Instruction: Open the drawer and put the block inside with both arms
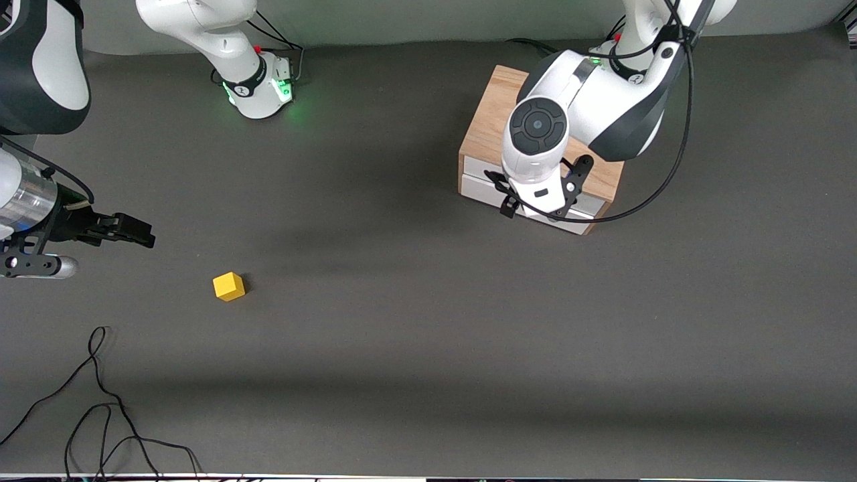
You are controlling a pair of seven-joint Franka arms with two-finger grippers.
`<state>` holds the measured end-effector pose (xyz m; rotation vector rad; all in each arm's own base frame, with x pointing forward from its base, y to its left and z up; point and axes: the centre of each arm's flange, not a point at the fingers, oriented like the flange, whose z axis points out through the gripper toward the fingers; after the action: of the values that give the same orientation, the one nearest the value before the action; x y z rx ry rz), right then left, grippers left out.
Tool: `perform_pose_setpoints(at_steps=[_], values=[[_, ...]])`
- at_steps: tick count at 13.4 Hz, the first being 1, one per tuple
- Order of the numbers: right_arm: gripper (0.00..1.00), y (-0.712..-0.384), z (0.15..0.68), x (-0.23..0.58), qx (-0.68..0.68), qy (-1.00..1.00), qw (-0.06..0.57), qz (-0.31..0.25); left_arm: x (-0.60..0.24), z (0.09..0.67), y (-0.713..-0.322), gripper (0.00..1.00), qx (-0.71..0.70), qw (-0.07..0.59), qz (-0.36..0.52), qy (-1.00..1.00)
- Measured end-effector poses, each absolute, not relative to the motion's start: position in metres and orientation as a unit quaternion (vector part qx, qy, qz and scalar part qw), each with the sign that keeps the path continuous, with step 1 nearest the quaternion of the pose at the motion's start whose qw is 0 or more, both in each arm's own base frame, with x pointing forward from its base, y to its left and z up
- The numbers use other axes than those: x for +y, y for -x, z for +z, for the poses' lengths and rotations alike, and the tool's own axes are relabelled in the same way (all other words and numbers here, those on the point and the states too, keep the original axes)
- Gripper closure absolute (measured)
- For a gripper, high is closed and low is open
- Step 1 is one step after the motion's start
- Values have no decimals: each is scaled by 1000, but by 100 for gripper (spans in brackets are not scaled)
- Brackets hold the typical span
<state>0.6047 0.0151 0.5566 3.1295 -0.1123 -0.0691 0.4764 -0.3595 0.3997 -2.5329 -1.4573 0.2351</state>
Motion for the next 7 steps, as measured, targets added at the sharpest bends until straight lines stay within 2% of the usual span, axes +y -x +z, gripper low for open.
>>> perform_pose_setpoints(at_steps=[7], values=[[0,-606,541,0,-28,-999,-5,-23,-358,339,-483,0,-500,118,78,855]])
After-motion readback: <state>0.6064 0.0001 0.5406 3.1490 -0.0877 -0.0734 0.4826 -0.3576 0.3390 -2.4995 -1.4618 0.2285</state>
